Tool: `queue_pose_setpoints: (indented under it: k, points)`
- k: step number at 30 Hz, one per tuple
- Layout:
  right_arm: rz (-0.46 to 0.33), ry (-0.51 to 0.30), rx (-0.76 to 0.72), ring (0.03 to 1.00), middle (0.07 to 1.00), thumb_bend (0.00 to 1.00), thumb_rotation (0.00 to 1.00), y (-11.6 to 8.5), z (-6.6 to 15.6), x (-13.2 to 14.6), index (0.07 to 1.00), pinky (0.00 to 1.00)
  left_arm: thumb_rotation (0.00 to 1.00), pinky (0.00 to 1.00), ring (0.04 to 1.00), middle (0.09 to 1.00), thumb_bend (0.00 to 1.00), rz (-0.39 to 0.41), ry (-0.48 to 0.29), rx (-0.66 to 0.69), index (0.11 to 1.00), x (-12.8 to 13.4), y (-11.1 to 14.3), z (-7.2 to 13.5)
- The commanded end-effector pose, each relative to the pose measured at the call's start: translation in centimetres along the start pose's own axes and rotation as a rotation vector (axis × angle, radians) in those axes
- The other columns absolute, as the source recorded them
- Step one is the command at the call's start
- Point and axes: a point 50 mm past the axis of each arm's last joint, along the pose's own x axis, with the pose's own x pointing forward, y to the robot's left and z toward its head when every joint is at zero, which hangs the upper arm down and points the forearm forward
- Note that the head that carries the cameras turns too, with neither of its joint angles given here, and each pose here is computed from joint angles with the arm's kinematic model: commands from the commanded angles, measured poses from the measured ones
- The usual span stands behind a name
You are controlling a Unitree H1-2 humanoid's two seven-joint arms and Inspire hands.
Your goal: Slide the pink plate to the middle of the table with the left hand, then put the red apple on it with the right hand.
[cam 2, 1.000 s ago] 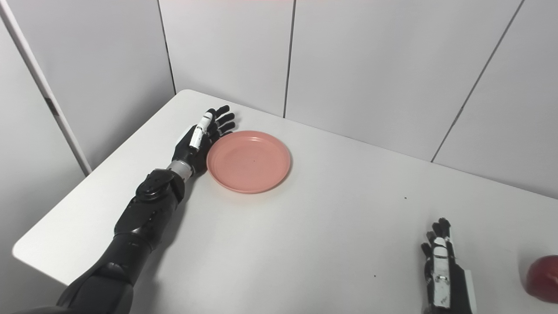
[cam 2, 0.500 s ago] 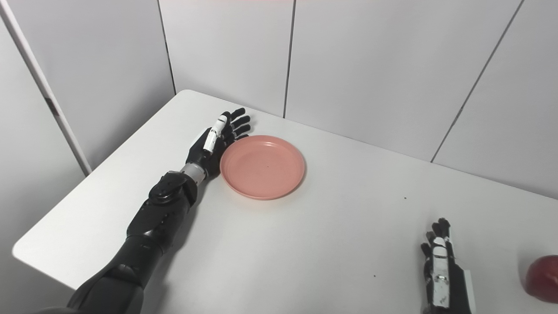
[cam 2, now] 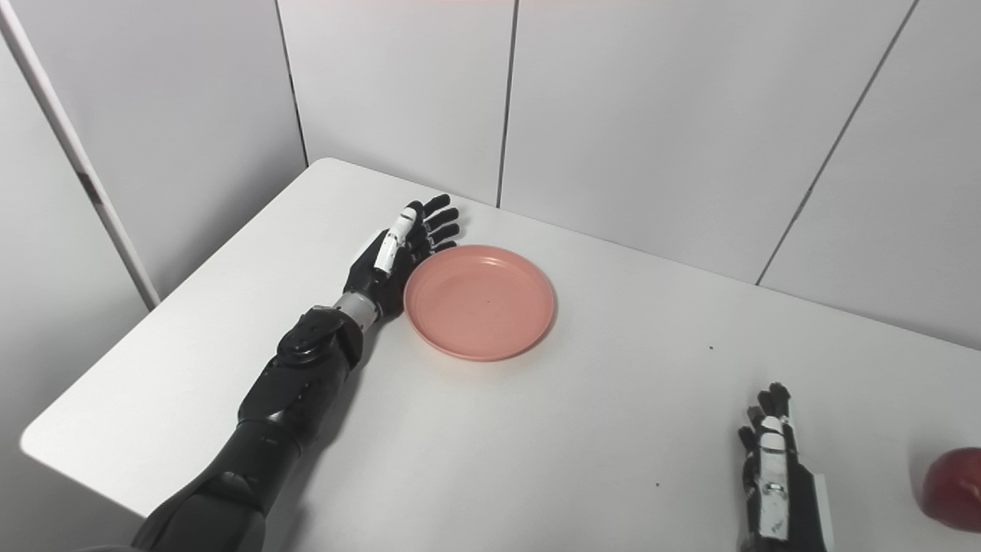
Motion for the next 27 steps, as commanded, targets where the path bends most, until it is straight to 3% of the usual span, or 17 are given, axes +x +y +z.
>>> queue_pose_setpoints:
  k: [1,17,27]
  points:
    - [0.016,-0.066,0.001,1.0,1.0,0.1,1.0,0.3,1.1,0.6,1.0,1.0,1.0,0.9,0.907,0.899,0.31,0.003,0.116,-0.02,0.873,-1.2,-0.3,-2.9]
    - [0.014,-0.066,0.008,1.0,1.0,0.17,1.0,0.7,0.6,0.8,1.0,1.0,1.0,0.88,0.874,0.868,0.34,-0.059,0.161,-0.012,0.852,-1.2,-2.5,-4.4]
    - [0.003,-0.063,-0.012,1.0,1.0,0.16,1.0,1.1,0.8,0.6,1.0,1.0,1.0,0.87,0.882,0.878,0.35,-0.11,0.177,-0.051,0.86,-1.4,-4.0,-5.0]
